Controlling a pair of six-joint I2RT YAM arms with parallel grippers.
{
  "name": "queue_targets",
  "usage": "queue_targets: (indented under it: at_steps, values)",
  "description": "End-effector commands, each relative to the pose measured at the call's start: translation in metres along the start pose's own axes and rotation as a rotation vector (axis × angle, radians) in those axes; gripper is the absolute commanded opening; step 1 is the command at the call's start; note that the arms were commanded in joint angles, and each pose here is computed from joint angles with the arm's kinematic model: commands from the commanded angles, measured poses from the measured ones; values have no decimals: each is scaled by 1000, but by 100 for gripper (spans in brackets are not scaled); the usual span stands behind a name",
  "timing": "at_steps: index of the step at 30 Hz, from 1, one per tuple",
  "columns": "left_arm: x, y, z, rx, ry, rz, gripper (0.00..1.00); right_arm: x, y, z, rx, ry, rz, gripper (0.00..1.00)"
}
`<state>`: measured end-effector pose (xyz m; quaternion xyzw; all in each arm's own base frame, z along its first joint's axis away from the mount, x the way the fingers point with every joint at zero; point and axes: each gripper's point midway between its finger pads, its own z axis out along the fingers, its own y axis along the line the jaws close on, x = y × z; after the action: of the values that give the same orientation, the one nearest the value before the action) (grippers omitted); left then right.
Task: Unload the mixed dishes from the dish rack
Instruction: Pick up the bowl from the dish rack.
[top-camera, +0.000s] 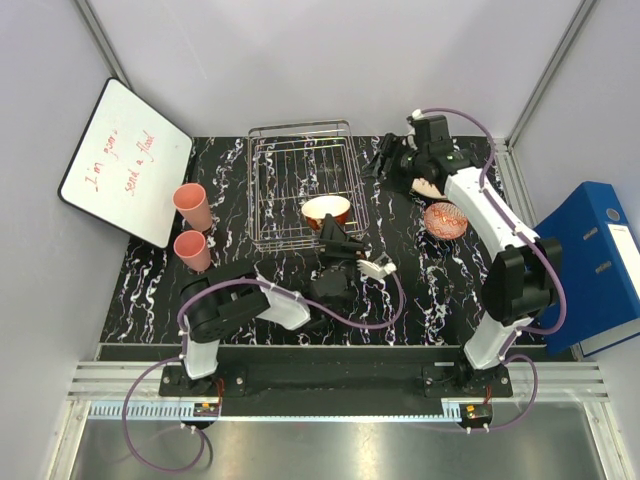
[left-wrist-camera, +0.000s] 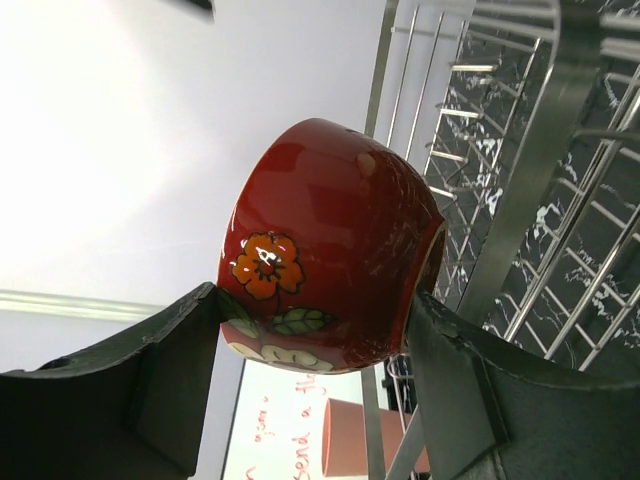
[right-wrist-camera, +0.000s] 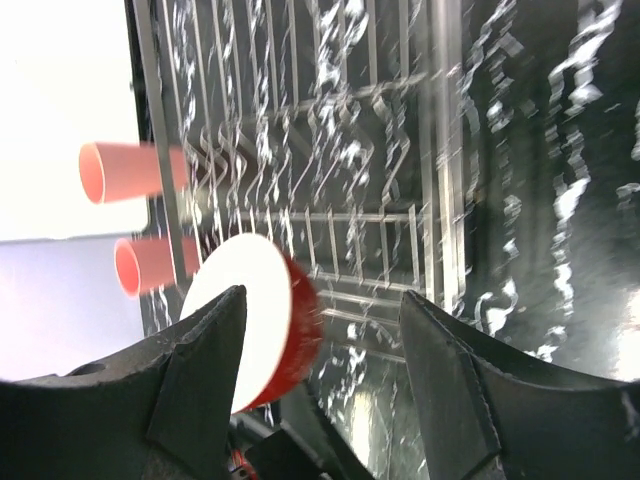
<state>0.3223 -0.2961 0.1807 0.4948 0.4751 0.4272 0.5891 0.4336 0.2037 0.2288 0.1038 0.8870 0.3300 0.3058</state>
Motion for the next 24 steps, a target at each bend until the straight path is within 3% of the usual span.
queue_targets:
  at_steps: [1, 18, 24]
  values:
    - [-19, 81, -8, -288, -82, -339, 0, 18, 11, -7, -20, 41, -37, 70]
    - [-30, 99, -19, -308, -113, -346, 0, 61, 19, 2, -25, 170, -73, 70]
    - [-31, 100, -19, -309, -113, -348, 0, 72, 13, 5, -5, 208, -91, 65]
